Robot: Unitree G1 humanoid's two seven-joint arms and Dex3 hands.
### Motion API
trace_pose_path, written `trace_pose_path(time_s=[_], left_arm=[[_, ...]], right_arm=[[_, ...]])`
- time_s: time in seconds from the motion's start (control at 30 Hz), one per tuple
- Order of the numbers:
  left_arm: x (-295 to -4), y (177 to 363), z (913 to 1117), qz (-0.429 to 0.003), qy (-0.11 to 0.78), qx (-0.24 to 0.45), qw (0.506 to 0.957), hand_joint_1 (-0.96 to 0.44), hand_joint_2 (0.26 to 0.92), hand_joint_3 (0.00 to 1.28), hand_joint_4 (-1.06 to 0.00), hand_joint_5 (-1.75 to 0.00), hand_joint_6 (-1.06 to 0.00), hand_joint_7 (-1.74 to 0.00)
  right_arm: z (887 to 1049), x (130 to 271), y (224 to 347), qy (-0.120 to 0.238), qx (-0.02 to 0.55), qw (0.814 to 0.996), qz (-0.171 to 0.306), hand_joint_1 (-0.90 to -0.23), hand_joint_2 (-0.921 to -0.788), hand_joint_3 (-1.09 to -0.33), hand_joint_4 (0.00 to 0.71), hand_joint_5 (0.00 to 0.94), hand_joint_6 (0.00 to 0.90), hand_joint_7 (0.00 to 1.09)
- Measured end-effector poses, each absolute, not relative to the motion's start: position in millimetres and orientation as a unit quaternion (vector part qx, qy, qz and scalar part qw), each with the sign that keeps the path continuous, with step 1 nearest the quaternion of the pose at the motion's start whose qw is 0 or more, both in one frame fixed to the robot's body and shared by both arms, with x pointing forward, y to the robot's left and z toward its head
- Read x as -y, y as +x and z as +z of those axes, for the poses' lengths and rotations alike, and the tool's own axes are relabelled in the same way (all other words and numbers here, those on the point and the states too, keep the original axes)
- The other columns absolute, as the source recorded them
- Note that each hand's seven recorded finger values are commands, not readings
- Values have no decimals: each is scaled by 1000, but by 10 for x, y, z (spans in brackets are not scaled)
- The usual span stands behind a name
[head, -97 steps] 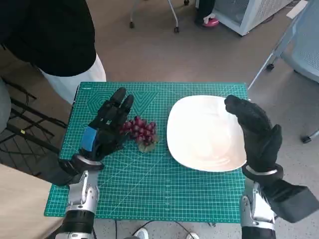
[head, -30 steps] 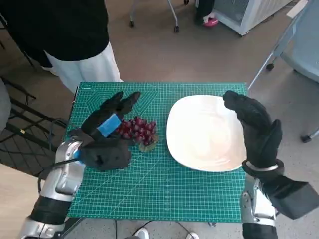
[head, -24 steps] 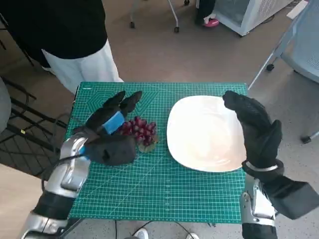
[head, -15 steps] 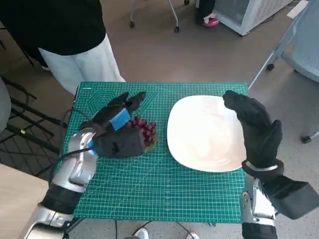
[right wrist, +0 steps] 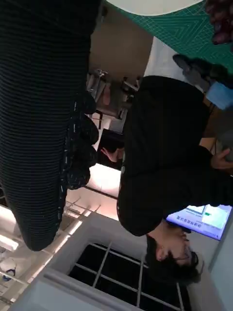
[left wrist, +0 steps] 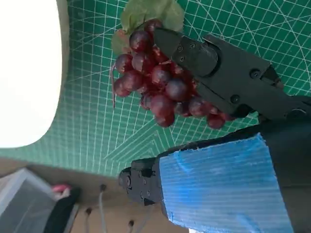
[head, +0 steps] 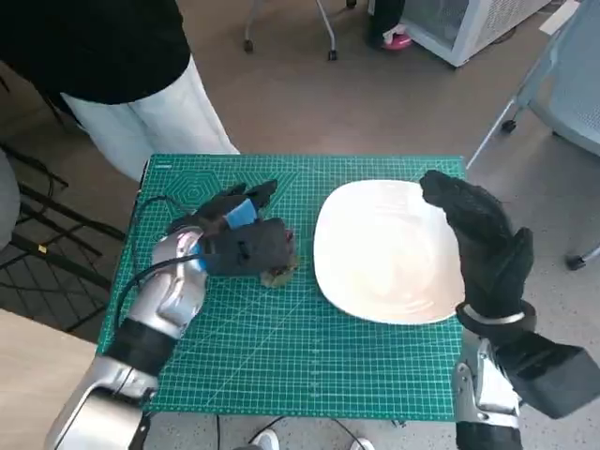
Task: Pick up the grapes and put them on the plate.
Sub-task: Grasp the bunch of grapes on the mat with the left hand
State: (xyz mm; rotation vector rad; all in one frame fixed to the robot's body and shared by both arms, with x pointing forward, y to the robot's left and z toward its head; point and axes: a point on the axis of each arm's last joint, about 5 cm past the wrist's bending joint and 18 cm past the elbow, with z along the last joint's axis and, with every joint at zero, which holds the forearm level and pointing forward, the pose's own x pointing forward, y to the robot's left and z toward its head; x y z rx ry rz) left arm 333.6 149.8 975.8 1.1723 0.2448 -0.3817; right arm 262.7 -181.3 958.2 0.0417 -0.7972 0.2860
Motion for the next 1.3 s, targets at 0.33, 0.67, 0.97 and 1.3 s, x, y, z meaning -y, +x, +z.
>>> trace_pose_path(time_s=[0.33,0.67,0.97,1.3], left_arm=[[-1477,3470,9630,-206,564,-180,779,-306,718,1,1,1,-109,0],[-1426,3511,9591,-215,572,-199,767,-313,726,4,1,1,-127,-8],[-1431,3517,9575,-218,573,-201,764,-300,727,3,1,1,-132,-7],[-1435,3518,9570,-220,573,-202,763,-267,728,2,1,1,-141,-9]], right_arm=[[9569,1825,2611,20,385,913,136,-653,-921,-733,319,1,84,272],[9541,1843,2596,22,377,916,133,-651,-921,-733,319,1,82,276],[9540,1847,2597,22,375,917,133,-658,-921,-730,318,1,81,278],[9538,1845,2599,23,372,918,133,-688,-921,-724,318,0,78,282]])
